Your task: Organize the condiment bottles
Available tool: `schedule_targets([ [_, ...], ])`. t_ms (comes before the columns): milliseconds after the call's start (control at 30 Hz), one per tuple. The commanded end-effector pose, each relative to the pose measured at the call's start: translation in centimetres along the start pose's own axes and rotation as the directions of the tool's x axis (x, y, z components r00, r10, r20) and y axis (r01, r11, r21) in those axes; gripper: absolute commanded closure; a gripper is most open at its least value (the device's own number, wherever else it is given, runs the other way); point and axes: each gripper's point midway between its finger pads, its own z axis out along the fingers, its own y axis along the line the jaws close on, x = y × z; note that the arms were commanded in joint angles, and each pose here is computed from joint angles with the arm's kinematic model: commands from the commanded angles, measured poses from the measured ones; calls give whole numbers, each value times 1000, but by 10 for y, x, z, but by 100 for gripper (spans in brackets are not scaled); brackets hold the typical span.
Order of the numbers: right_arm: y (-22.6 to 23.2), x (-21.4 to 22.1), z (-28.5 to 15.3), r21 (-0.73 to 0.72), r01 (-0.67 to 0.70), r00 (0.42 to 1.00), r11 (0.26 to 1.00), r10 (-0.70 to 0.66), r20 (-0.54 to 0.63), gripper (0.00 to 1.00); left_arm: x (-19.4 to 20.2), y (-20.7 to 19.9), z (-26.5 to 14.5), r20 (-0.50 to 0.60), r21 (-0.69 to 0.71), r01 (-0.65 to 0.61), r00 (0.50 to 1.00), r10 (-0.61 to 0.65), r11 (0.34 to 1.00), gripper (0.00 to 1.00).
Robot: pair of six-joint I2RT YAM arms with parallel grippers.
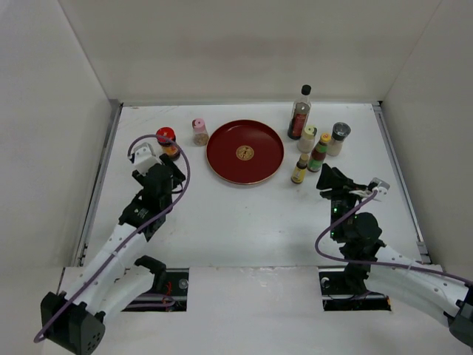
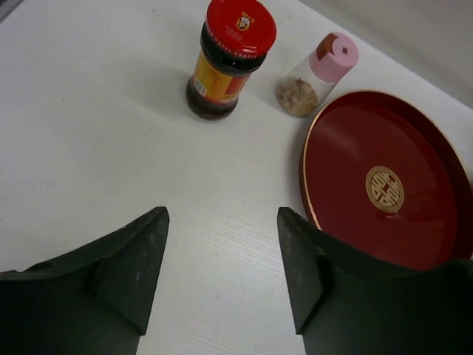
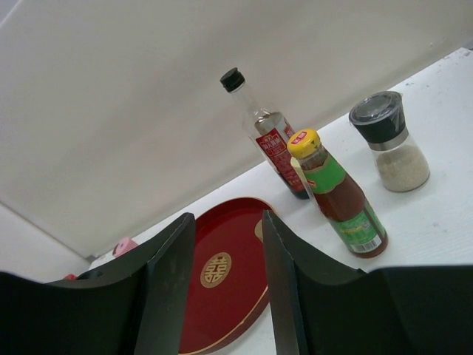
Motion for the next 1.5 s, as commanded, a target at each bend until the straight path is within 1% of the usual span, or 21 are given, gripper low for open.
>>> schedule_targets([
  [0, 11, -14, 3, -11, -54, 998, 998, 54, 28, 52, -39, -27, 10, 100, 47, 11, 995, -16, 999, 48],
  [33, 12, -14, 3, -14, -53, 998, 998, 54, 25, 51, -39, -30, 17, 99, 38, 0, 995, -3, 999, 48],
  [67, 13, -13, 3, -18, -54, 998, 998, 54, 23, 51, -41, -32, 23, 100, 24, -9, 995, 7, 1000, 45],
  [167, 14, -11, 4, -23, -49, 999, 999, 49, 18, 50, -44, -37, 44, 86, -15, -21, 996, 22, 1000, 25],
  [200, 15, -11, 4, -23, -47, 999, 999, 47, 15, 50, -45, -39, 52, 83, -31, -25, 996, 27, 999, 20],
  [267, 16, -10, 4, -28, -45, 999, 999, 45, 11, 48, -47, -39, 71, 73, -73, -33, 997, 38, 997, 15],
  [367, 17, -9, 4, -29, -45, 999, 999, 45, 9, 46, -49, -36, 102, 41, -125, -44, 998, 50, 991, 13],
  [533, 21, -9, 3, -52, -50, 999, 997, 50, 5, 34, -46, -27, 146, -9, -191, -80, 997, 79, 978, 13],
  [600, 21, -8, 3, -51, -48, 999, 998, 48, 3, 32, -43, -25, 157, -27, -203, -89, 996, 85, 975, 12],
  [700, 23, -8, 3, -54, -46, 999, 997, 46, 0, 27, -34, -30, 173, -69, -180, -111, 993, 100, 977, 11],
  [867, 25, -3, 5, -62, -34, 999, 998, 33, -12, 25, -21, -19, 195, -129, -209, -152, 983, 127, 966, 11],
  [1000, 25, -3, 4, -64, -36, 999, 997, 35, -10, 24, -14, -13, 206, -149, -228, -173, 979, 141, 958, 14],
  [1100, 25, -4, 4, -64, -33, 999, 997, 32, -11, 24, -15, -10, 208, -147, -235, -177, 978, 145, 956, 20],
  [1167, 26, -4, 4, -67, -34, 999, 997, 33, -11, 24, -16, -8, 210, -145, -241, -178, 979, 146, 954, 28],
  [1333, 26, -7, 3, -73, -37, 999, 997, 36, -7, 23, -19, -2, 206, -134, -250, -174, 981, 144, 953, 54],
  [1400, 26, -6, 3, -73, -40, 999, 997, 40, -8, 23, -25, -1, 200, -109, -256, -161, 985, 137, 953, 60],
  [1467, 26, -4, 4, -74, -31, 999, 997, 30, -13, 23, -35, -2, 190, -67, -262, -144, 989, 131, 954, 63],
])
